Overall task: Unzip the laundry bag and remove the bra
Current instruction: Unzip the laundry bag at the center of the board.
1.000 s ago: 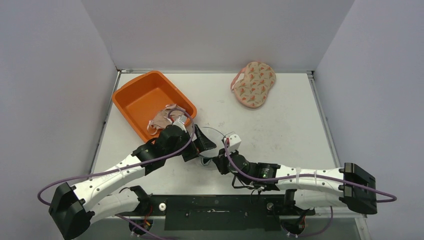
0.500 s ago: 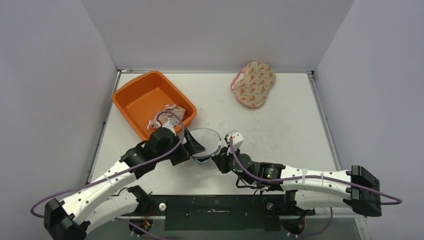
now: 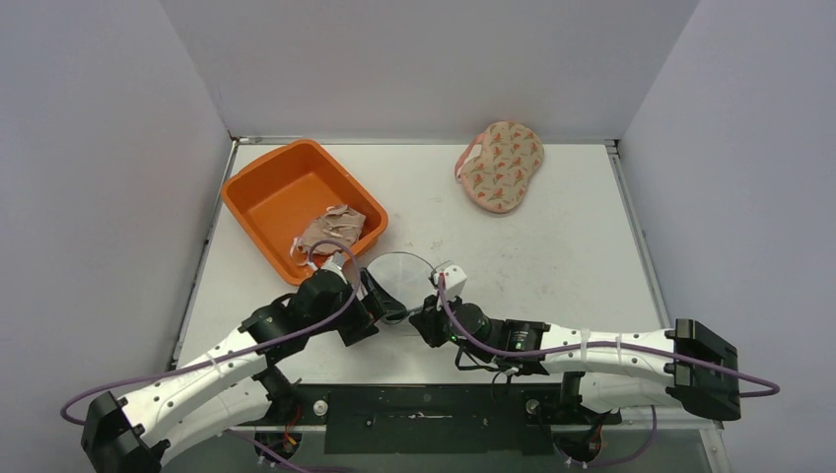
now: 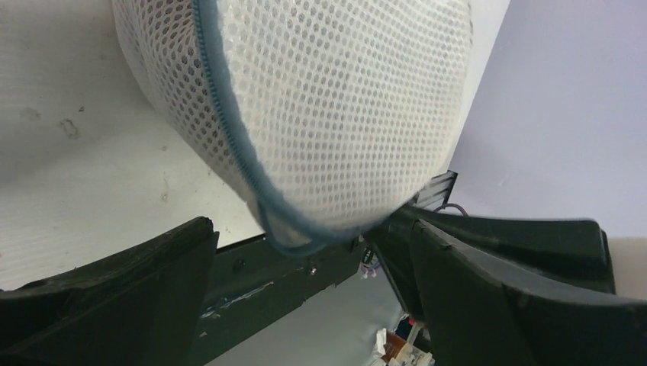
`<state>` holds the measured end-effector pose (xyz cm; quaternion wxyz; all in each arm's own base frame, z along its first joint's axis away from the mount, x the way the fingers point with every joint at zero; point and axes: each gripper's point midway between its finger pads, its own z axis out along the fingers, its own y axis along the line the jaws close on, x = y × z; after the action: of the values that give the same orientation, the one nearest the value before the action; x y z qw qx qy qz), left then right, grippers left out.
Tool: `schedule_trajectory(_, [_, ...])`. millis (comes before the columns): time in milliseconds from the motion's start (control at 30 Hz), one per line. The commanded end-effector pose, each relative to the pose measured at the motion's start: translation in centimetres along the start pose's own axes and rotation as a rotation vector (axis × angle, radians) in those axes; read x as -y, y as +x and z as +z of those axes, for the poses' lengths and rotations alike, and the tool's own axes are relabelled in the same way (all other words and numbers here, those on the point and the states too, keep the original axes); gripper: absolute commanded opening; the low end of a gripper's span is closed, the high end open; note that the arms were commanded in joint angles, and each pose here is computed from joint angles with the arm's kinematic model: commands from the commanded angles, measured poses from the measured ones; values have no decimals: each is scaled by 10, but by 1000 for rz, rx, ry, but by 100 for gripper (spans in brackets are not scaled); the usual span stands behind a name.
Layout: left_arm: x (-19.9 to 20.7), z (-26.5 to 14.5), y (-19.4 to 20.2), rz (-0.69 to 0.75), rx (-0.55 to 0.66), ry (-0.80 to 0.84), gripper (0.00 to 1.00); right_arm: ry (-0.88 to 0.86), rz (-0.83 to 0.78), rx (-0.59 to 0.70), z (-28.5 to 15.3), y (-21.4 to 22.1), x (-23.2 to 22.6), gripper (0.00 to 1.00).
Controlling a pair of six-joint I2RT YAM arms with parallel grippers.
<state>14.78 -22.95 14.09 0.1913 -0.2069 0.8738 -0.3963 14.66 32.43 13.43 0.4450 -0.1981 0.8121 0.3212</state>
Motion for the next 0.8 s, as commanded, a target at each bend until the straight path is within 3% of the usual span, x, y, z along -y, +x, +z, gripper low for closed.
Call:
schedule_trajectory(0, [40, 8, -7, -20, 12, 83, 96, -105, 0, 41, 3, -22, -35, 5])
schedule_trajectory(200, [34, 15, -21, -33, 87, 50, 100, -120, -1, 58, 0, -28, -42, 5])
schedule_trajectory(467, [19, 22, -34, -42, 133, 1, 64, -95, 17, 71, -10, -31, -32, 5])
schedule_trajectory(767, [19, 25, -38, -35, 147, -6, 42, -45, 39, 83, -22, -26, -13, 5])
